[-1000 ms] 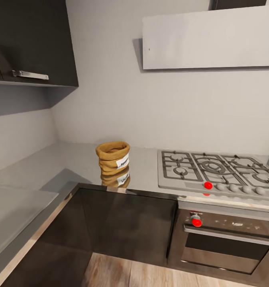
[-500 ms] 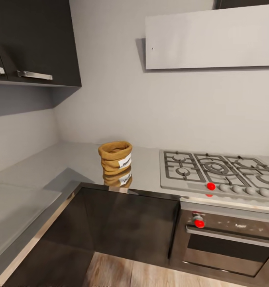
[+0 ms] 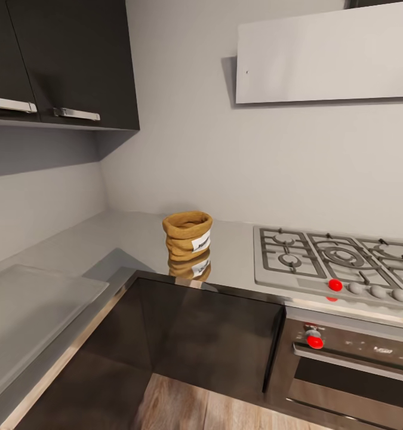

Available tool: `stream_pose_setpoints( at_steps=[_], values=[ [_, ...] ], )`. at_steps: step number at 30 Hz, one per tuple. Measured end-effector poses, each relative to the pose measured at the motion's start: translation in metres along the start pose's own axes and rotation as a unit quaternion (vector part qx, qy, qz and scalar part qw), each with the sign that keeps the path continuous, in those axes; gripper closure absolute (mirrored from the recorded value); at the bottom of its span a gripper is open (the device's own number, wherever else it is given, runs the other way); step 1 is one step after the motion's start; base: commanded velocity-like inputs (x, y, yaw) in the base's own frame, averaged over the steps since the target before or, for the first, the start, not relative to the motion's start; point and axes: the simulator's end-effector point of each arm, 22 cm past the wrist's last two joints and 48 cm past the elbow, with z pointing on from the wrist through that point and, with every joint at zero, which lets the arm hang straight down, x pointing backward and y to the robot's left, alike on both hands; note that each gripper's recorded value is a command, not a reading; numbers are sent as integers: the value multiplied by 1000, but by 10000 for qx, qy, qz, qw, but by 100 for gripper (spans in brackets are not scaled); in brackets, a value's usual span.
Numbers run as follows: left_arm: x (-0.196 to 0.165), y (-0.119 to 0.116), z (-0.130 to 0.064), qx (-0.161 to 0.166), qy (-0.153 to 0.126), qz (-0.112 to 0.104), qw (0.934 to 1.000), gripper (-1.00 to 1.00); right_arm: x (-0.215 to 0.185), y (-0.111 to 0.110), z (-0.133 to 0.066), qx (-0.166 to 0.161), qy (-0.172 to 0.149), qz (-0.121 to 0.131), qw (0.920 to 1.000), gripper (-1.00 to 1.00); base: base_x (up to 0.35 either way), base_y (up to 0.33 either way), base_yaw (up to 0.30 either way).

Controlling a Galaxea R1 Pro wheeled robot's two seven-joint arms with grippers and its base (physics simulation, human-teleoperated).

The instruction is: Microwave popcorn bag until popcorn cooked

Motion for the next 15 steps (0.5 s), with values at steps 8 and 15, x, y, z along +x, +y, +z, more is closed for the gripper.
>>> stream_pose_setpoints(
  at_steps=[8, 15],
  values=[
    [0, 1, -3, -5, 1, 3, 10000, -100, -1, 1, -3, -5, 0, -2, 10000, -100, 0, 0, 1],
    [-1, 1, -15, -7, 1, 5, 10000, -100, -1, 0, -15, 6, -18, -8, 10000, -100, 0, 0, 0]
  ],
)
